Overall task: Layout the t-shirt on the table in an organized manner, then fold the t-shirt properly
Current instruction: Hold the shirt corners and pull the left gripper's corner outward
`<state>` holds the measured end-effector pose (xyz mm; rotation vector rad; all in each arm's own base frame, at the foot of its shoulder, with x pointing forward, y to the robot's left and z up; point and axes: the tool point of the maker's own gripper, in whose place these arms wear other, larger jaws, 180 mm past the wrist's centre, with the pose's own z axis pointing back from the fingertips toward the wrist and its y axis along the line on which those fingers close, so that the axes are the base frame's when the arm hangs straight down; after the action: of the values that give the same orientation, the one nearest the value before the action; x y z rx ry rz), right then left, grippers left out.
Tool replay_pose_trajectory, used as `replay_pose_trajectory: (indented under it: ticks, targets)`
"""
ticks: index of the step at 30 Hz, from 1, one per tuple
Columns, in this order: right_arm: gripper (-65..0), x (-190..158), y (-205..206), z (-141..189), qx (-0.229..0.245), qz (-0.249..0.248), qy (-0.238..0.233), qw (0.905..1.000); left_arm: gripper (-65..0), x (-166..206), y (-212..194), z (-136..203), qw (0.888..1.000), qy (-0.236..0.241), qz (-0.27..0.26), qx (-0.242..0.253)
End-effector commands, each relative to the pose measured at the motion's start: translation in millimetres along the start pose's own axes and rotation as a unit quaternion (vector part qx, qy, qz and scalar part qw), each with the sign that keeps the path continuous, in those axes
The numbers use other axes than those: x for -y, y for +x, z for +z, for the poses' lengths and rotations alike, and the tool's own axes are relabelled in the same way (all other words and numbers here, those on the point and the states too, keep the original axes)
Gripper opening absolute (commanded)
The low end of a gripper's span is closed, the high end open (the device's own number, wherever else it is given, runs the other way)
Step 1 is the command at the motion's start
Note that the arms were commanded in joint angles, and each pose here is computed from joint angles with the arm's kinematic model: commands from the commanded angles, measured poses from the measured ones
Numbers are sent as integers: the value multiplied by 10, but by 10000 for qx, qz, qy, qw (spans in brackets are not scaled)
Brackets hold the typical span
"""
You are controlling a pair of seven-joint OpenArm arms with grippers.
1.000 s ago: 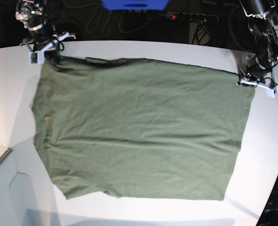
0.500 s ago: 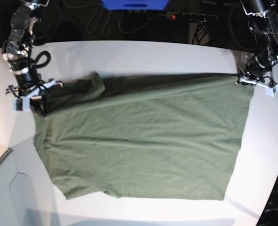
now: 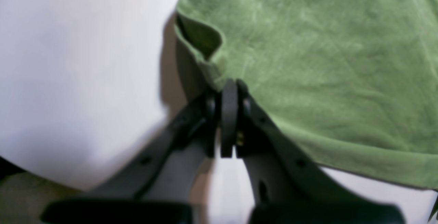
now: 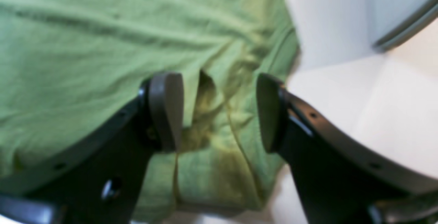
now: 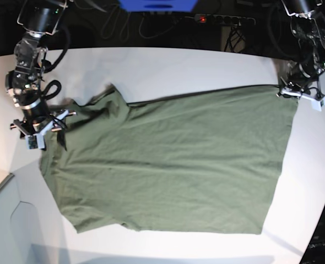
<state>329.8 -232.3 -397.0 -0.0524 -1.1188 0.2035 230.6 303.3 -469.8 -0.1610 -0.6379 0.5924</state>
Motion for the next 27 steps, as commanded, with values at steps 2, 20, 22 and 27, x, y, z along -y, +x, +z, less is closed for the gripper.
replay_pose_trajectory:
  ticks: [2, 20, 22, 27]
  targets:
    - [-306, -22, 158, 60, 293, 14, -15, 9996, -641, 49, 85, 12, 9999, -53, -10, 134]
    - [-306, -600, -562, 286, -447, -655, 307, 9964, -641, 87, 84, -1, 9998, -91, 14, 156]
    - [-306, -596, -569, 286, -458, -645, 308, 9964, -641, 83, 86, 0, 9998, -87, 19, 160]
    - [-433, -604, -599, 308, -488, -648, 312, 9962, -641, 76, 75, 0, 9999, -80, 22, 148]
